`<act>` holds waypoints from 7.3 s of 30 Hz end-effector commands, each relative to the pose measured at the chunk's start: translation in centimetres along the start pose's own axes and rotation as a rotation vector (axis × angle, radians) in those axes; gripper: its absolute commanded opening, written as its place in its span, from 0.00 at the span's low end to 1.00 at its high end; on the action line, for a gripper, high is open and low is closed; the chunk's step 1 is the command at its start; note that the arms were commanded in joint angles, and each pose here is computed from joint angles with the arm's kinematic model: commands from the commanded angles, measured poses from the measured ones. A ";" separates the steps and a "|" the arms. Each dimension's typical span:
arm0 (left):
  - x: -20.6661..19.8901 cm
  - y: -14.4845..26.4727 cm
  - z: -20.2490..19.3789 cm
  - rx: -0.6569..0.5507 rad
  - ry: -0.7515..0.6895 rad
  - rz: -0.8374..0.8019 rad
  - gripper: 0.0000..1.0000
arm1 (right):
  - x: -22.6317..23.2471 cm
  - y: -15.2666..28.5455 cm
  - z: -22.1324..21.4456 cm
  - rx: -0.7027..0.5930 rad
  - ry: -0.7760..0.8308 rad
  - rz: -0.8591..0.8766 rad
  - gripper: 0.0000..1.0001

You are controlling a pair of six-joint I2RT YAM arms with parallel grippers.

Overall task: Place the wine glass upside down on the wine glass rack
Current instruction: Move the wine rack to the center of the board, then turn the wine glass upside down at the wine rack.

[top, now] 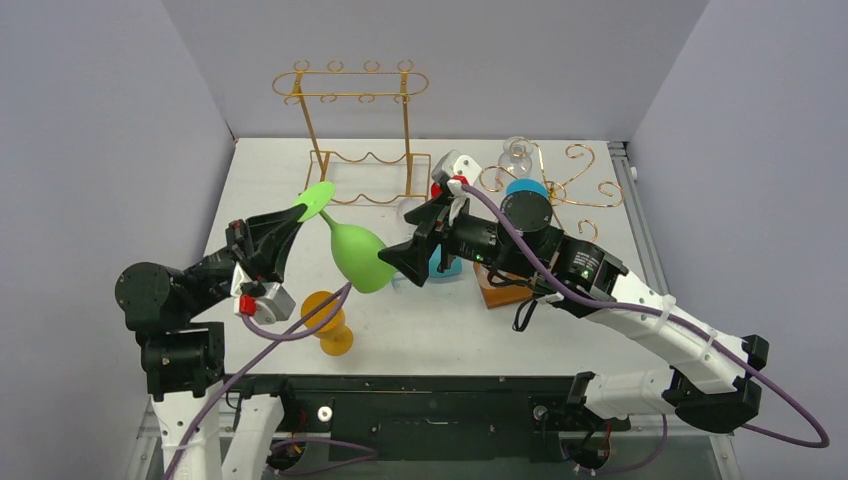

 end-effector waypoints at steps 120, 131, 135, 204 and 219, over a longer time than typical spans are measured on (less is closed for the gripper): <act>-0.7 -3.0 2.6 -0.318 -0.457 -0.148 0.00 | -30.0 7.6 3.5 -0.082 -0.119 -0.966 0.00; -0.8 -3.2 2.0 -0.310 -0.449 -0.149 0.00 | -32.6 5.7 3.4 -0.117 -0.168 -0.960 0.00; -0.9 -3.3 1.8 -0.306 -0.445 -0.149 0.00 | -33.5 5.8 3.3 -0.125 -0.170 -0.987 0.00; 0.5 -3.2 8.4 -0.561 -0.635 -0.232 0.00 | 1.6 3.7 0.6 -0.301 0.112 0.351 0.75; 0.3 -3.3 8.6 -0.605 -0.648 -0.249 0.00 | 4.8 -2.3 -1.1 -0.265 0.084 0.509 0.76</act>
Point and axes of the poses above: each gripper's point midway between its finger pads, its own y axis back along the fingers, its own x axis along the line the jaws close on, z = x × y, the point moved 4 cm from there along y, back along the fingers, and after that the axes turned 4 degrees about y, right-handed, at the moved point
